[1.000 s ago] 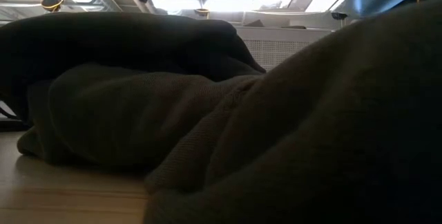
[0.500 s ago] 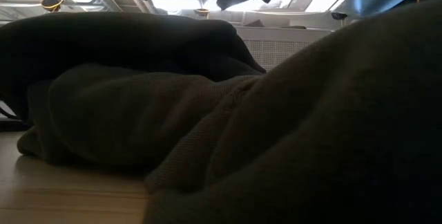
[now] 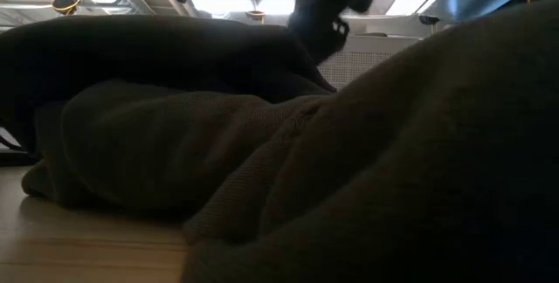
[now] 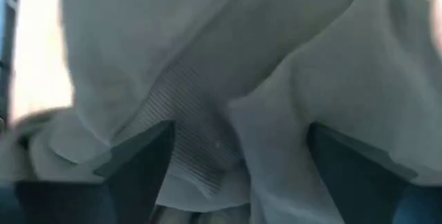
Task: Sort clothes
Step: Put the gray sweatshirt into the white laundry bin
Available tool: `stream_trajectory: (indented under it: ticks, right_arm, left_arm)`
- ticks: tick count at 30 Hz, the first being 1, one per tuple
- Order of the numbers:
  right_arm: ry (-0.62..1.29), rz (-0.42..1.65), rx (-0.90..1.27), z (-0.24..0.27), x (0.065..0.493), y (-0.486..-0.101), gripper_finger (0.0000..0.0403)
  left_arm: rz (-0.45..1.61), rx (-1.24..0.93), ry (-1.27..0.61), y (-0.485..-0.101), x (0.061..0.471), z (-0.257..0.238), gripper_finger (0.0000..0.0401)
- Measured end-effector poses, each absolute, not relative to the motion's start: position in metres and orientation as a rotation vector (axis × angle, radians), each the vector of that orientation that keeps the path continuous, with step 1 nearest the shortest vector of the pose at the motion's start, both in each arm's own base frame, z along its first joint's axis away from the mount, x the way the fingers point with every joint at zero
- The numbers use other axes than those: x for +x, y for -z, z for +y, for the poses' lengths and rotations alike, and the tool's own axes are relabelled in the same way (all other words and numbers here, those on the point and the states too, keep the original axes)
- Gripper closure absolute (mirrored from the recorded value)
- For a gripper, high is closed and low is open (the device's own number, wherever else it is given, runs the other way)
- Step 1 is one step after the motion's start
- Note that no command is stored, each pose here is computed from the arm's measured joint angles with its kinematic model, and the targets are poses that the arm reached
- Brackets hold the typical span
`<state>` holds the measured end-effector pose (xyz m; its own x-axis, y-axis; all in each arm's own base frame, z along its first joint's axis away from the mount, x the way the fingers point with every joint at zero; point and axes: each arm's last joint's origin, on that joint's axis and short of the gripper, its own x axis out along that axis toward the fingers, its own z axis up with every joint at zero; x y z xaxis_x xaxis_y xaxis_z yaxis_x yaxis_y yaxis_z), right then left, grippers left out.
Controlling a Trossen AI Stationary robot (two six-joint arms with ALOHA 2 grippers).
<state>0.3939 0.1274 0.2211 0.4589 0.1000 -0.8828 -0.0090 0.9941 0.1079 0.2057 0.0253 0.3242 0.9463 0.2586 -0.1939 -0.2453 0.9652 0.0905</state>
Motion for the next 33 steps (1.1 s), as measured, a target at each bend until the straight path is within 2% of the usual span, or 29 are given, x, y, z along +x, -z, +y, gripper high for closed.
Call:
stream_trajectory:
  ticks: [8, 12, 16, 20, 27, 28, 33]
  right_arm:
    - [-0.146, 1.119, -0.017, 0.137, 0.415, -0.168, 0.004]
    - [-0.124, 1.141, -0.029, 0.124, 0.423, -0.155, 0.0064]
    - [-0.094, 1.153, 0.003, 0.104, 0.428, -0.153, 0.0116]
    - [0.006, 1.186, -0.032, 0.089, 0.427, -0.15, 0.0187]
    - [0.149, 1.241, -0.138, 0.081, 0.422, -0.141, 0.0358]
    - [0.159, 1.246, -0.153, 0.083, 0.421, -0.141, 0.0372]
    - [0.226, 1.254, -0.267, 0.1, 0.41, -0.145, 0.0364]
  left_arm:
    - [0.207, 0.059, -0.257, -0.324, 0.206, 0.025, 0.0244]
    - [0.204, 0.058, -0.257, -0.324, 0.206, 0.025, 0.0244]
    - [0.203, 0.058, -0.258, -0.324, 0.206, 0.025, 0.0244]
    - [0.207, 0.054, -0.258, -0.324, 0.206, 0.025, 0.0244]
    - [0.206, 0.04, -0.259, -0.324, 0.206, 0.025, 0.0244]
    - [0.207, 0.04, -0.26, -0.324, 0.206, 0.025, 0.0244]
    - [0.21, 0.04, -0.259, -0.323, 0.206, 0.025, 0.0244]
